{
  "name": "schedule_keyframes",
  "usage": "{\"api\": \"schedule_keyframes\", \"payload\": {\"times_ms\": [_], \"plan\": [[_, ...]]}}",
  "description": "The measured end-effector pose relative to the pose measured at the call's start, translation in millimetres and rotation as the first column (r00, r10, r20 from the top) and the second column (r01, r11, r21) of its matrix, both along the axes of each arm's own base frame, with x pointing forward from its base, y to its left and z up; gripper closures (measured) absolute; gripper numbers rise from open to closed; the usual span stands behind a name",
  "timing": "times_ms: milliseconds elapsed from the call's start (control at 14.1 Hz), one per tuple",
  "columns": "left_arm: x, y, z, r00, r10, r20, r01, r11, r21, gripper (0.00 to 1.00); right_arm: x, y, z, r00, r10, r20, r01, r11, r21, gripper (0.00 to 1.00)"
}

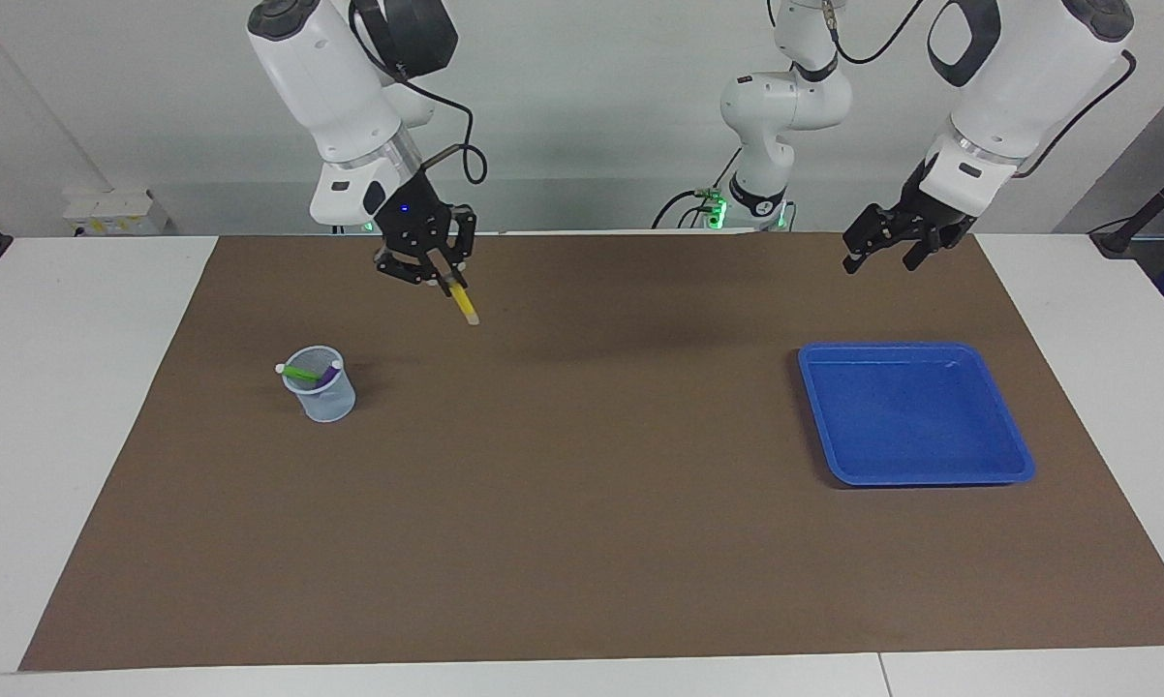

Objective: Right arm passes pens to left for tray arrangement
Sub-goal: 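Carry the yellow pen toward the left gripper while the left gripper opens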

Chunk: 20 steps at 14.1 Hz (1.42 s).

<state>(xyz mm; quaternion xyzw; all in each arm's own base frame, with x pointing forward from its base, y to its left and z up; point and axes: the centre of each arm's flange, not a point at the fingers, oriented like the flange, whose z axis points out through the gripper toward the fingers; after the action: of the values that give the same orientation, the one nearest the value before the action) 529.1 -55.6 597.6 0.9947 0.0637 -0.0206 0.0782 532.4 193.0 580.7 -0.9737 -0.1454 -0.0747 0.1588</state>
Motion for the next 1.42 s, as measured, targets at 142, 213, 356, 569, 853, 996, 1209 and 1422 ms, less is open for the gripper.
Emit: {"api": "schedule_keyframes", "payload": {"times_ms": [142, 213, 356, 569, 853, 996, 1209, 1422], "plan": [[-0.5, -7.4, 1.4, 0.997, 0.080, -0.023, -0.082, 0.994, -0.069, 0.00, -1.6, 26.6, 4.3, 0.989, -0.143, -0.026, 0.145, 0.986, 0.086, 0.81], [-0.7, -11.6, 1.8, 0.990, 0.135, -0.045, -0.139, 0.985, -0.107, 0.00, -3.1, 40.1, 6.0, 0.976, -0.214, -0.047, 0.219, 0.968, 0.124, 0.81], [-1.1, -18.8, 1.4, 0.965, 0.244, -0.098, -0.258, 0.951, -0.169, 0.00, -6.7, 65.1, 6.6, 0.943, -0.322, -0.082, 0.332, 0.923, 0.193, 0.81], [-1.5, -25.1, -3.9, 0.895, 0.416, -0.162, -0.444, 0.862, -0.245, 0.00, -14.7, 103.8, -1.9, 0.881, -0.452, -0.138, 0.472, 0.834, 0.286, 0.81], [-2.8, -28.0, -9.7, 0.759, 0.599, -0.255, -0.651, 0.694, -0.307, 0.00, -20.6, 148.4, -15.9, 0.813, -0.553, -0.183, 0.577, 0.723, 0.380, 0.81], [-2.9, -32.4, -11.4, 0.695, 0.657, -0.292, -0.719, 0.622, -0.311, 0.00, -20.7, 157.8, -21.2, 0.808, -0.560, -0.182, 0.581, 0.710, 0.398, 0.81], [-0.4, -41.7, -25.0, 0.579, 0.732, -0.359, -0.813, 0.480, -0.329, 0.00, -19.1, 158.8, -22.5, 0.802, -0.572, -0.174, 0.586, 0.694, 0.418, 0.81], [-1.7, -58.9, -34.5, 0.508, 0.768, -0.389, -0.855, 0.395, -0.337, 0.00, -26.9, 186.7, -35.8, 0.782, -0.594, -0.186, 0.602, 0.644, 0.472, 0.81]]}}
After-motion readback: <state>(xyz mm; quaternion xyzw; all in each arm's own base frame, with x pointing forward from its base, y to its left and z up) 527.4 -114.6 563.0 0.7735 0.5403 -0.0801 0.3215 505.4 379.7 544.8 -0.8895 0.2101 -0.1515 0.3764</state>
